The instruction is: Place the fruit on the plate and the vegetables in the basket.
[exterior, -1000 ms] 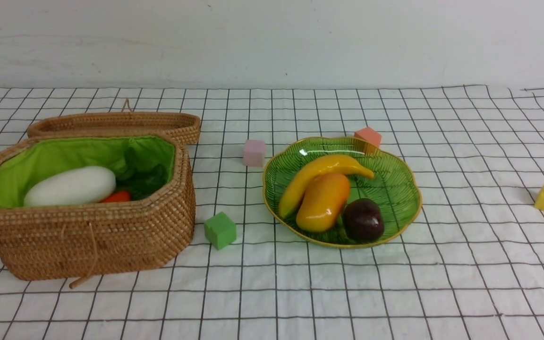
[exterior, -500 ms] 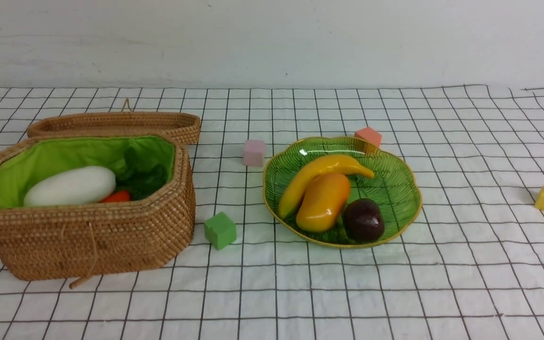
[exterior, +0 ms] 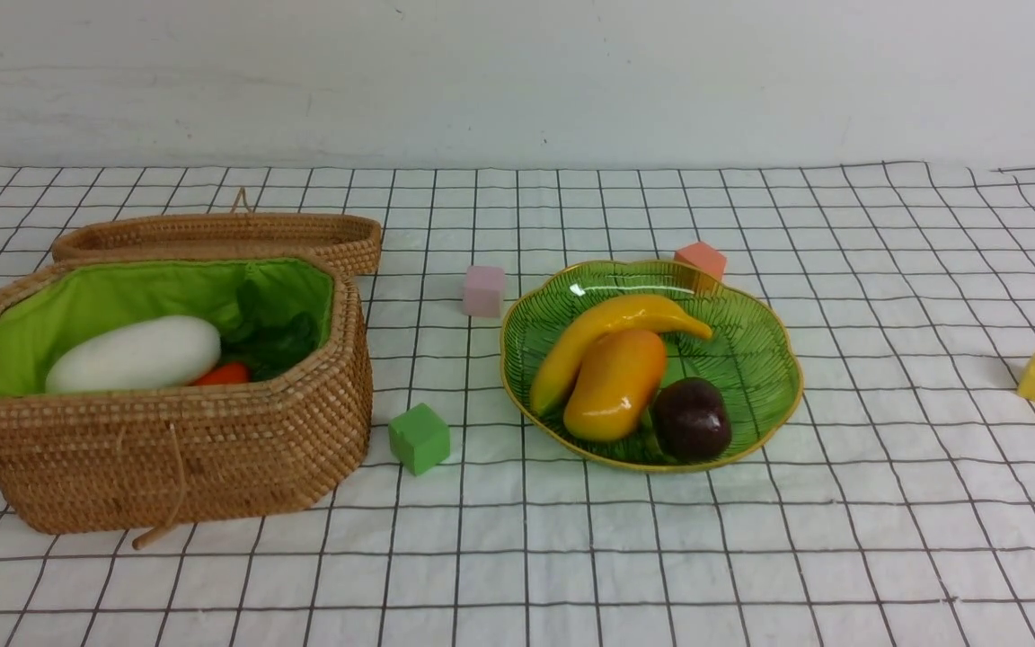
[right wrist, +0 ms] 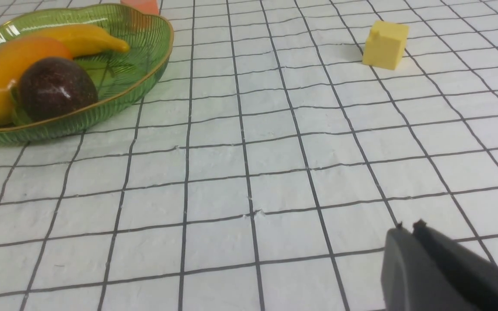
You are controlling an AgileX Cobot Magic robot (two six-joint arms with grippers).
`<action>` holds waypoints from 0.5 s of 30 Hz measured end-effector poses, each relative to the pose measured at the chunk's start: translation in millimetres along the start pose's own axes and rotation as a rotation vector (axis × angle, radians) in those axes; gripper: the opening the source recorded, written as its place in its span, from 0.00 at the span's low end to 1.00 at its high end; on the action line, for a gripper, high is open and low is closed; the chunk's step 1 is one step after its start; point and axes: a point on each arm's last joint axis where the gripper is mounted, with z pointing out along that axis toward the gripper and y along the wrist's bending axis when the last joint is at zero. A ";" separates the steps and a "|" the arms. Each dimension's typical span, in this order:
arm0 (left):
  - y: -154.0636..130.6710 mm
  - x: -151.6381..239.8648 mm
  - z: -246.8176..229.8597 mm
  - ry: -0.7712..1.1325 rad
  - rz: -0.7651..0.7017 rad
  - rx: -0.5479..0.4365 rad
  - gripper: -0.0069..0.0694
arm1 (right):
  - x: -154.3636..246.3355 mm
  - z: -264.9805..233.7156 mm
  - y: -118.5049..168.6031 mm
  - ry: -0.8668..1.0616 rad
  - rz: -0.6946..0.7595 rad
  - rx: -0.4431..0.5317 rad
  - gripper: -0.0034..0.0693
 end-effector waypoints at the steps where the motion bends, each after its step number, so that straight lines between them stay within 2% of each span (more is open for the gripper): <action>1: 0.0 0.0 0.0 0.000 0.000 0.000 0.40 | 0.0 0.0 0.0 0.000 0.000 0.000 0.09; 15: 0.0 0.0 0.0 0.000 0.000 0.000 0.40 | 0.0 0.0 0.0 0.000 0.000 0.000 0.11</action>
